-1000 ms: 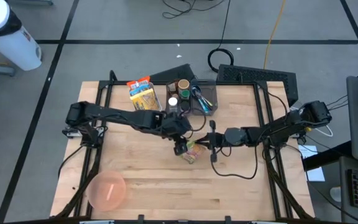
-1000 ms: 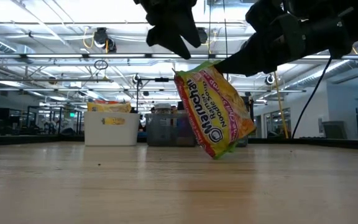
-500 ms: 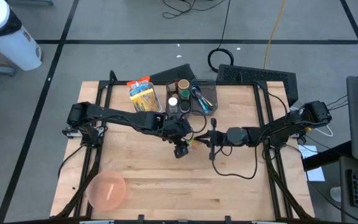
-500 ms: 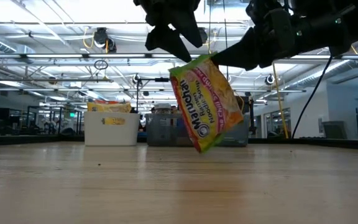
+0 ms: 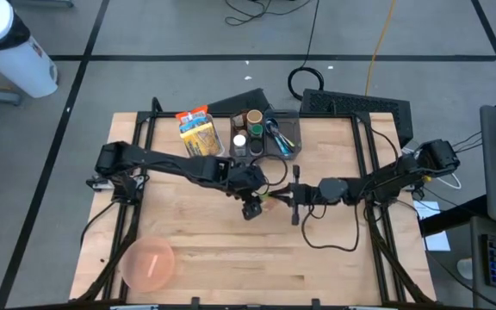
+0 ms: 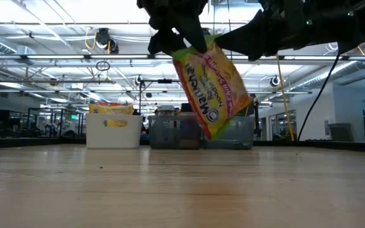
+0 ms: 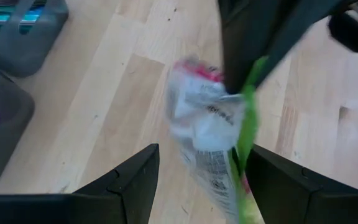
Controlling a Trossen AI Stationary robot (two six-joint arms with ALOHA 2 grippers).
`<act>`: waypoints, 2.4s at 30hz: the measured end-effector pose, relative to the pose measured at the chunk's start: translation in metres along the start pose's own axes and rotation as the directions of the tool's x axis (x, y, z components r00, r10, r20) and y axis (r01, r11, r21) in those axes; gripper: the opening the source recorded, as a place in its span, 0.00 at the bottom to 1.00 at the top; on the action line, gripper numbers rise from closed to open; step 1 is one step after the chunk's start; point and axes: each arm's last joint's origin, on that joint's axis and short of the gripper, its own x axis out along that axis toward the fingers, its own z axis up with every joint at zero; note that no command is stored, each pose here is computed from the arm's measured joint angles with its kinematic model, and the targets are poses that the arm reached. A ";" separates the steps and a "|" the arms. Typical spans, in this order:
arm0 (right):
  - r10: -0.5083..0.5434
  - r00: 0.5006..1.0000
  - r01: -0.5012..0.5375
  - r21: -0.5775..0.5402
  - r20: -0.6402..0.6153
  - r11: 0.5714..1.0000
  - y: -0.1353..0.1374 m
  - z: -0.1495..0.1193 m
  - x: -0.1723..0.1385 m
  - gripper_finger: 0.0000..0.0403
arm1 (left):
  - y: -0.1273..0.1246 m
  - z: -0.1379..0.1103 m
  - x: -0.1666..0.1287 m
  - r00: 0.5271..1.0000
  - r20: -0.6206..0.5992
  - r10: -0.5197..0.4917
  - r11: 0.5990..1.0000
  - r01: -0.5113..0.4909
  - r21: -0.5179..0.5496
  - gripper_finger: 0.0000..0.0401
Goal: Pick & Place Food Item
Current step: Put the green noodle pack into the white bin
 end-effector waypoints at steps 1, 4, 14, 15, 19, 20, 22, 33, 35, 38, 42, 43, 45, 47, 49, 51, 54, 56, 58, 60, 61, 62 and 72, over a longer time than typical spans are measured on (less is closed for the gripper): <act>0.003 1.000 -0.003 -0.001 0.003 1.000 0.001 0.000 0.000 0.00 | 0.000 -0.001 0.005 1.000 -0.007 0.004 1.000 -0.004 0.000 0.60; 0.003 1.000 -0.003 -0.001 0.003 1.000 0.001 0.000 0.000 0.00 | 0.000 -0.003 0.011 1.000 -0.026 0.011 1.000 -0.011 -0.009 0.60; -0.020 1.000 0.019 -0.007 -0.021 1.000 0.001 -0.002 -0.001 0.00 | 0.000 -0.003 0.014 0.999 -0.032 0.011 1.000 -0.011 -0.011 0.60; -0.019 1.000 0.019 -0.007 -0.022 1.000 0.001 -0.002 -0.001 0.00 | 0.000 -0.003 0.014 0.999 -0.032 0.011 1.000 -0.011 -0.011 0.60; -0.019 1.000 0.019 -0.008 -0.024 1.000 0.001 -0.002 -0.001 0.00 | 0.001 -0.003 0.014 0.999 -0.032 0.011 1.000 -0.012 -0.009 0.57; -0.019 0.999 0.019 -0.009 -0.026 1.000 0.001 -0.003 -0.001 0.00 | 0.001 -0.003 0.014 0.999 -0.032 0.011 1.000 -0.012 -0.010 0.55; -0.019 0.999 0.019 -0.009 -0.027 1.000 0.001 -0.003 -0.001 0.00 | 0.001 -0.003 0.014 0.999 -0.033 0.011 1.000 -0.012 -0.011 0.49; -0.018 0.999 0.017 -0.011 -0.035 1.000 0.001 -0.003 -0.001 0.00 | 0.001 -0.003 0.014 0.999 -0.031 0.012 1.000 -0.012 -0.004 0.19; -0.017 0.999 0.017 -0.011 -0.036 1.000 0.001 -0.003 -0.001 0.00 | 0.001 -0.003 0.014 0.999 -0.031 0.013 1.000 -0.012 0.003 0.15; -0.017 0.999 0.017 -0.007 -0.036 1.000 0.001 -0.003 -0.001 0.00 | 0.001 -0.003 0.014 0.999 -0.030 0.013 1.000 -0.013 0.006 0.10; -0.017 0.999 0.016 -0.007 -0.036 1.000 0.001 -0.003 -0.001 0.00 | 0.002 -0.002 0.014 1.000 -0.029 0.013 1.000 -0.013 0.015 0.02; -0.017 0.999 0.016 -0.007 -0.036 1.000 0.001 -0.003 -0.001 0.00 | 0.002 -0.002 0.014 1.000 -0.029 0.013 1.000 -0.013 0.015 0.01; -0.017 0.999 0.017 -0.007 -0.036 1.000 0.001 -0.003 -0.001 0.00 | 0.002 -0.002 0.014 1.000 -0.029 0.013 1.000 -0.012 0.015 0.02; -0.014 0.999 0.014 -0.007 -0.036 1.000 0.001 -0.003 -0.001 0.00 | 0.002 -0.002 0.014 1.000 -0.028 0.012 1.000 -0.011 0.015 0.02; -0.014 0.999 0.014 -0.007 -0.035 1.000 0.001 -0.003 -0.001 0.00 | 0.002 -0.002 0.014 1.000 -0.028 0.012 1.000 -0.012 0.014 0.01; -0.014 0.999 0.014 -0.007 -0.035 1.000 0.001 -0.003 -0.001 0.00 | 0.002 -0.002 0.014 1.000 -0.028 0.012 1.000 -0.012 0.014 0.01; -0.013 0.999 0.013 -0.006 -0.033 1.000 0.001 -0.003 -0.001 0.02 | 0.001 -0.003 0.014 0.999 -0.031 0.008 1.000 -0.008 0.014 0.01; -0.013 0.999 0.013 -0.006 -0.033 1.000 0.001 -0.003 -0.001 0.06 | 0.001 -0.003 0.014 0.999 -0.032 0.008 1.000 -0.007 0.015 0.01; -0.012 0.999 0.012 -0.005 -0.031 1.000 0.001 -0.003 0.000 0.10 | 0.001 -0.003 0.014 0.999 -0.040 0.002 1.000 -0.002 0.020 0.01; -0.011 1.000 0.011 0.004 -0.029 1.000 0.001 -0.002 0.000 0.17 | 0.002 -0.004 0.014 0.999 -0.050 0.000 1.000 0.001 0.022 0.01; -0.010 1.000 0.010 0.008 -0.026 1.000 0.001 -0.002 0.000 0.20 | 0.002 -0.005 0.014 0.998 -0.058 0.000 1.000 0.001 0.024 0.01; -0.010 1.000 0.010 0.010 -0.026 1.000 0.001 -0.002 0.000 0.24 | 0.002 -0.005 0.014 0.998 -0.067 0.004 1.000 -0.002 0.029 0.01; -0.010 0.999 0.010 0.015 -0.042 1.000 0.002 -0.004 0.000 0.54 | 0.025 -0.008 -0.022 0.932 -0.270 0.244 0.970 -0.237 0.057 0.00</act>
